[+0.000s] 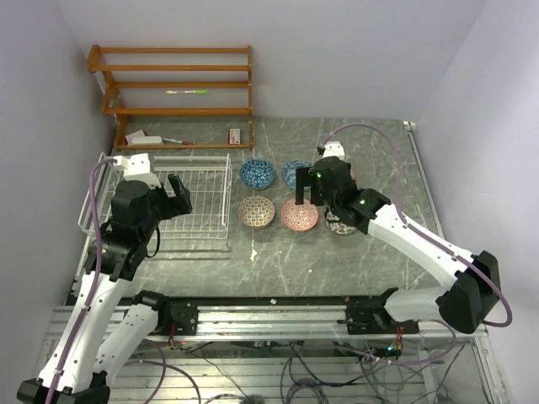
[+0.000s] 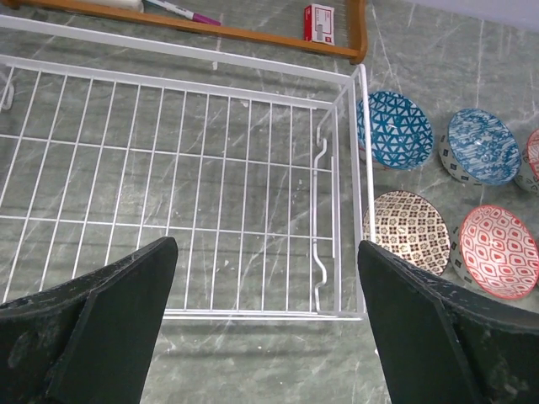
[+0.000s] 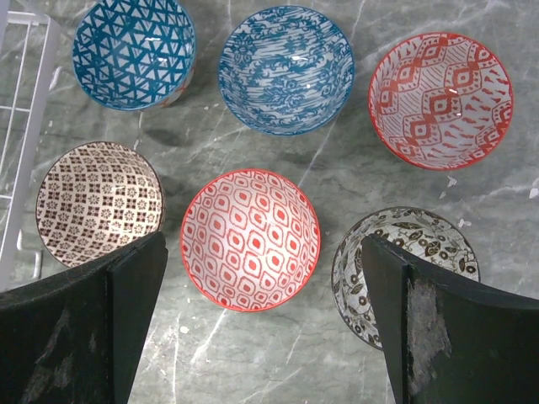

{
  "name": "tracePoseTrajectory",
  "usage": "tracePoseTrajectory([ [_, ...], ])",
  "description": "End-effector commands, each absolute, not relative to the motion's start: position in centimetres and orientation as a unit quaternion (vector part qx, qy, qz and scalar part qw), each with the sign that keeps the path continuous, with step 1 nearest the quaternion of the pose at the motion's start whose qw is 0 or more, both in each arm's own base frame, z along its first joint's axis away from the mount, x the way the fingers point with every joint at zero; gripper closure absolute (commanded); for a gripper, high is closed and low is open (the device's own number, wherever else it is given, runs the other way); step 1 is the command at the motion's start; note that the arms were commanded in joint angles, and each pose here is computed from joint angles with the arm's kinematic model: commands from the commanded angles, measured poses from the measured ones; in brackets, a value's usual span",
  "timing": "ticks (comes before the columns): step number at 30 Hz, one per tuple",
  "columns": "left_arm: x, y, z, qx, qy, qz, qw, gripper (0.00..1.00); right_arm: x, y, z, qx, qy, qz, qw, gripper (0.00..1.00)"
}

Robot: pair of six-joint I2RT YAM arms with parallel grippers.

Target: Load the bowls into the dish rack

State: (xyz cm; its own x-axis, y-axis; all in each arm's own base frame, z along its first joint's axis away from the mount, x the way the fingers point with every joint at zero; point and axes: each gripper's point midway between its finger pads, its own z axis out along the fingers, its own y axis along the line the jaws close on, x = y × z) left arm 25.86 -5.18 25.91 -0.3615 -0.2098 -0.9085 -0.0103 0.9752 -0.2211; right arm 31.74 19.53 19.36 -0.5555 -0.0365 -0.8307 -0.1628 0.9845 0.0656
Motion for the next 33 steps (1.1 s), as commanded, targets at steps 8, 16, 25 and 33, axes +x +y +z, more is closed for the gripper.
tracePoseTrajectory([
  [8,25.3,-4.6,26.4,-0.071,0.813,-0.08,0.572,0.0,31.6,19.8,21.6,-0.067,0.86,0.089,0.498,0.0],
  [16,25.5,-5.7,27.7,-0.041,0.808,-0.098,0.58,0.04,31.4,19.1,21.3,-0.051,0.862,0.084,0.497,0.0],
  [25,26.6,-8.8,30.5,-0.016,0.794,-0.145,0.59,0.05,32.4,16.2,22.1,-0.024,0.857,0.15,0.493,0.0],
  [33,27.5,-16.7,28.7,0.045,0.81,-0.142,0.567,0.05,32.4,12.8,22.5,0.007,0.857,0.123,0.499,0.0],
])
